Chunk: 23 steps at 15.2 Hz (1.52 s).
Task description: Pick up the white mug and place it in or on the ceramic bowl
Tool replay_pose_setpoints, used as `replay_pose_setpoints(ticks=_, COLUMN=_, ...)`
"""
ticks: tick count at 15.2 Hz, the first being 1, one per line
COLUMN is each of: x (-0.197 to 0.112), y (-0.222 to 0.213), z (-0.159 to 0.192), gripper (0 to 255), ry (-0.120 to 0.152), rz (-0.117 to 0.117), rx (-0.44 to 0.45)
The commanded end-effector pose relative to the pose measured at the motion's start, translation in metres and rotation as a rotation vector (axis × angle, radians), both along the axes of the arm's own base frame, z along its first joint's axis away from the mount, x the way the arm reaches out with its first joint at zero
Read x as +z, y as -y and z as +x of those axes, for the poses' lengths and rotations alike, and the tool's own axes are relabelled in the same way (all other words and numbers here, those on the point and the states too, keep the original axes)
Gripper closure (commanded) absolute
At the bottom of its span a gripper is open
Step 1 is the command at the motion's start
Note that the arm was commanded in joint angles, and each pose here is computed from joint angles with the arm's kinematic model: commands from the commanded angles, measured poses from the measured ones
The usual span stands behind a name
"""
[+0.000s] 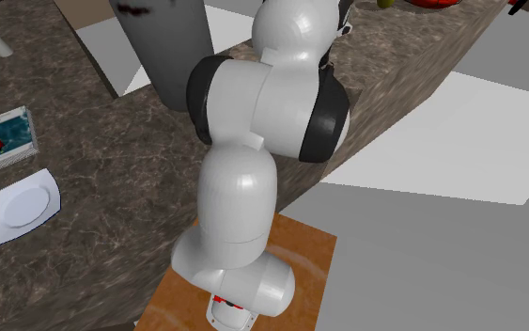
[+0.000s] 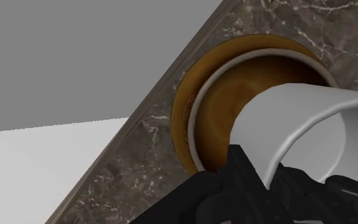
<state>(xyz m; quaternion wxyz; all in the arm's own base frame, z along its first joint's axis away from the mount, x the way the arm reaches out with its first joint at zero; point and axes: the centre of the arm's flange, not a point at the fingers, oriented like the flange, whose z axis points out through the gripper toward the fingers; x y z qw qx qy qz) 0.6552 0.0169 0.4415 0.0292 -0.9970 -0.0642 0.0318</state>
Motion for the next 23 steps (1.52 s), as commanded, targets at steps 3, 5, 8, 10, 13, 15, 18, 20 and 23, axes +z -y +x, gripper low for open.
replay_pose_setpoints(ticks=3, x=-0.001, y=0.0, z=0.0, gripper=255, ry=-0.001, rz=0.0, rx=0.0)
replay_pose_setpoints(ticks=5, x=-0.001, y=0.0, z=0.0, gripper=255, ry=-0.001, rz=0.0, rx=0.0)
replay_pose_setpoints(ticks=8, x=-0.001, y=0.0, z=0.0, gripper=0, ry=-0.001, rz=0.0, rx=0.0)
replay_pose_setpoints(ticks=10, x=-0.001, y=0.0, z=0.0, gripper=0, ry=-0.001, rz=0.0, rx=0.0)
replay_pose_setpoints(ticks=13, x=0.025, y=0.002, z=0.002, gripper=0, ry=-0.001, rz=0.0, rx=0.0)
replay_pose_setpoints(ticks=15, x=0.049, y=0.003, z=0.003, gripper=0, ry=-0.001, rz=0.0, rx=0.0)
replay_pose_setpoints(ticks=18, x=0.049, y=0.003, z=0.003, gripper=0, ry=-0.001, rz=0.0, rx=0.0)
replay_pose_setpoints(ticks=20, x=0.049, y=0.003, z=0.003, gripper=0, ry=-0.001, rz=0.0, rx=0.0)
replay_pose_setpoints(ticks=23, x=0.049, y=0.003, z=0.003, gripper=0, ry=-0.001, rz=0.0, rx=0.0)
